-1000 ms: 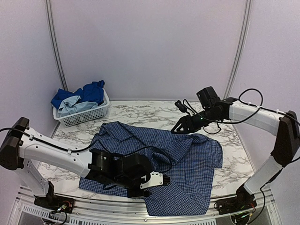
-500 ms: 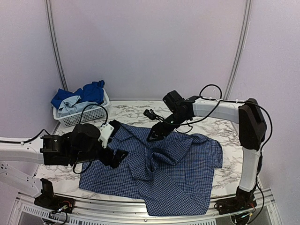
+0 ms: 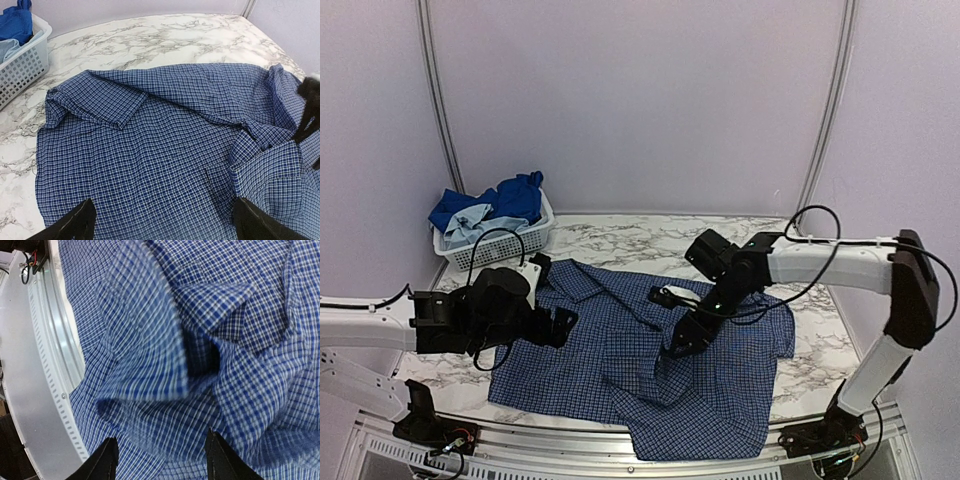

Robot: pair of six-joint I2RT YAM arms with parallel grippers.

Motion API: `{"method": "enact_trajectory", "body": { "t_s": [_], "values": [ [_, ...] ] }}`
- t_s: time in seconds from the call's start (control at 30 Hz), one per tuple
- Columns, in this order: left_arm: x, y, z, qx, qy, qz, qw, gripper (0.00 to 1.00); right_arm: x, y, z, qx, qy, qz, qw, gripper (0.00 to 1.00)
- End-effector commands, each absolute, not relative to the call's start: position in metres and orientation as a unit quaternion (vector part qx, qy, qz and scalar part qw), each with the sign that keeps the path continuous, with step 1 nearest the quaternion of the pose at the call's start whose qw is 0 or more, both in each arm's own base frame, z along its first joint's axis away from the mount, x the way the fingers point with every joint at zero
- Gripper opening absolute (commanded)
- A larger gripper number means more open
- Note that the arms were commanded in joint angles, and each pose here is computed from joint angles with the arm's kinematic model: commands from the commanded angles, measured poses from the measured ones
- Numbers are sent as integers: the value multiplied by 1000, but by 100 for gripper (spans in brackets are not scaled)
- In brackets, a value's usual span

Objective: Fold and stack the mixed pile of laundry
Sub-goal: Adjust the flattened shirt at the center of the board.

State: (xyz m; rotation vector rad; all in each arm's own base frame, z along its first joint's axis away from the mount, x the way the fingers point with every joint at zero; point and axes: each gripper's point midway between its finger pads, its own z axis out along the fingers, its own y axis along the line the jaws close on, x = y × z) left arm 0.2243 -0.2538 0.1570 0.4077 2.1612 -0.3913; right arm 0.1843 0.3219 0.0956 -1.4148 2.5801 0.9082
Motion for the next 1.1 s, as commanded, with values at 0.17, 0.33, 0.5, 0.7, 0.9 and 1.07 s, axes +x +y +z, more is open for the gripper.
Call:
{"method": "enact_trajectory", "body": {
  "t_s": [0.17, 0.33, 0.5, 0.7, 0.9, 1.07],
  "values": [
    [247, -244, 153, 134, 885, -140, 424, 99, 167, 297, 123, -423, 854, 298, 58, 68],
    [255, -238, 149, 118, 890, -140, 418, 99, 193, 331, 139, -398, 857, 323, 62, 73],
    [262, -229, 153, 96, 892, -130, 423, 99, 192, 350, 125, -373, 861, 347, 8, 74],
    [266, -215, 164, 68, 886, -122, 442, 99, 180, 351, 104, -363, 866, 342, -47, 72],
    [275, -209, 162, 61, 891, -97, 440, 99, 190, 373, 107, -376, 858, 347, -41, 24],
    [292, -204, 160, 46, 901, -99, 421, 99, 253, 369, 159, -361, 873, 321, 67, 0]
  ]
}}
